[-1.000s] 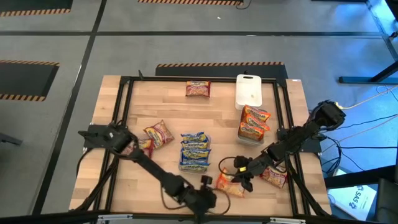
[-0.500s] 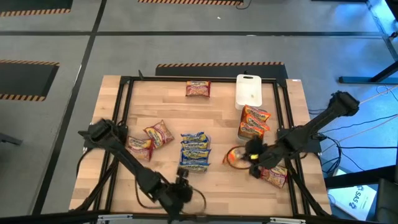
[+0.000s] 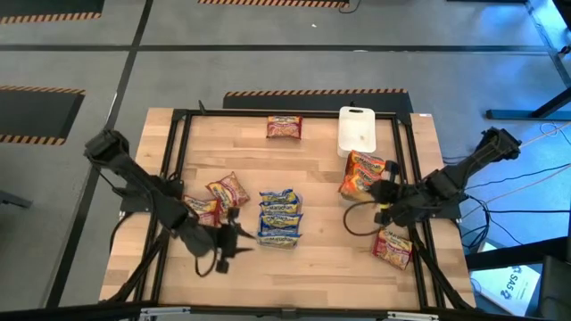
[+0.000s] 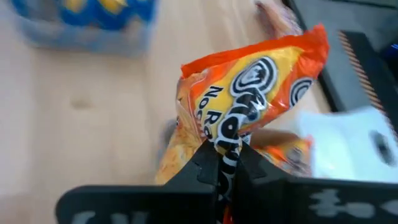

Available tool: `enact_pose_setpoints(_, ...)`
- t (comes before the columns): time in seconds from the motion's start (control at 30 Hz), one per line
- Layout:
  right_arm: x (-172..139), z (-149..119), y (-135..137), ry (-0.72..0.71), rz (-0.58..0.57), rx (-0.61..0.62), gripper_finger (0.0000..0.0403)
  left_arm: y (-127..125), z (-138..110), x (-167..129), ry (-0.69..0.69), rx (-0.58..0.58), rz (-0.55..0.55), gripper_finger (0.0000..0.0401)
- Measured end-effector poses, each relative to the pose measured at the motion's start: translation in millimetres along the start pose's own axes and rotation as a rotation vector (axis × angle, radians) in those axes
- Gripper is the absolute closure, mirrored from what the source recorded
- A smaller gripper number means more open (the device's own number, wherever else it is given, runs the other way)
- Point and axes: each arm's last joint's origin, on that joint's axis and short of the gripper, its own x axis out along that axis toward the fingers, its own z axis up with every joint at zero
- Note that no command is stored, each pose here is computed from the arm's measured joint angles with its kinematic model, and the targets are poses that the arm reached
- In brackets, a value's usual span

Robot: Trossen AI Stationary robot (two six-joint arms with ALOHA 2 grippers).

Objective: Sort Maruchan noodles
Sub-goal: Put the orange noodle pack into the gray bin

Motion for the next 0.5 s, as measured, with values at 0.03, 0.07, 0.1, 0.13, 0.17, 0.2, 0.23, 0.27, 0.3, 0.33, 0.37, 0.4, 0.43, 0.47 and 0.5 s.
enact_pose_setpoints(0.03, 1, -1, -2, 0.012, -0.018, 0.003, 0.0400, 7, -1, -3, -0.019, -0.002, 0.009, 0.0264)
enact_pose_setpoints(0.07, 2, -1, -4, 0.021, -0.029, 0.009, 0.0400, 13, -2, -6, -0.032, -0.006, 0.023, 0.0264)
enact_pose_setpoints(0.1, 3, -1, -6, 0.034, -0.035, 0.009, 0.0400, 19, -2, -7, -0.040, -0.007, 0.036, 0.0264)
enact_pose_setpoints(0.13, 4, -2, -7, 0.052, -0.033, 0.003, 0.0400, 25, -4, -8, -0.042, -0.013, 0.050, 0.0265)
enact_pose_setpoints(0.17, 5, -2, -8, 0.069, -0.025, 0.001, 0.0400, 31, -5, -9, -0.042, -0.020, 0.065, 0.0265)
enact_pose_setpoints(0.2, 6, -2, -8, 0.080, -0.016, 0.003, 0.0400, 36, -5, -9, -0.044, -0.028, 0.081, 0.0265)
enact_pose_setpoints(0.23, 6, -3, -8, 0.093, -0.005, 0.000, 0.0400, 41, -5, -9, -0.046, -0.035, 0.096, 0.0265)
enact_pose_setpoints(0.27, 5, -4, -8, 0.109, 0.004, -0.009, 0.0400, 45, -5, -9, -0.048, -0.042, 0.111, 0.0265)
enact_pose_setpoints(0.3, 5, -5, -9, 0.122, 0.005, -0.018, 0.0400, 48, -4, -7, -0.048, -0.049, 0.124, 0.0265)
enact_pose_setpoints(0.33, 5, -6, -9, 0.132, 0.006, -0.024, 0.0401, 51, -4, -6, -0.046, -0.054, 0.136, 0.0265)
enact_pose_setpoints(0.37, 5, -7, -9, 0.140, 0.010, -0.027, 0.0401, 54, -4, -5, -0.042, -0.054, 0.148, 0.0265)
enact_pose_setpoints(0.4, 6, -7, -8, 0.145, 0.013, -0.031, 0.0401, 57, -4, -4, -0.039, -0.047, 0.157, 0.0265)
enact_pose_setpoints(0.43, 7, -7, -8, 0.146, 0.011, -0.043, 0.0401, 59, -4, -3, -0.037, -0.040, 0.165, 0.0265)
enact_pose_setpoints(0.47, 9, -9, -7, 0.143, 0.004, -0.054, 0.0401, 62, -4, -2, -0.035, -0.037, 0.174, 0.0265)
enact_pose_setpoints(0.5, 12, -10, -6, 0.131, -0.009, -0.062, 0.0401, 64, -4, -1, -0.034, -0.033, 0.182, 0.0265)
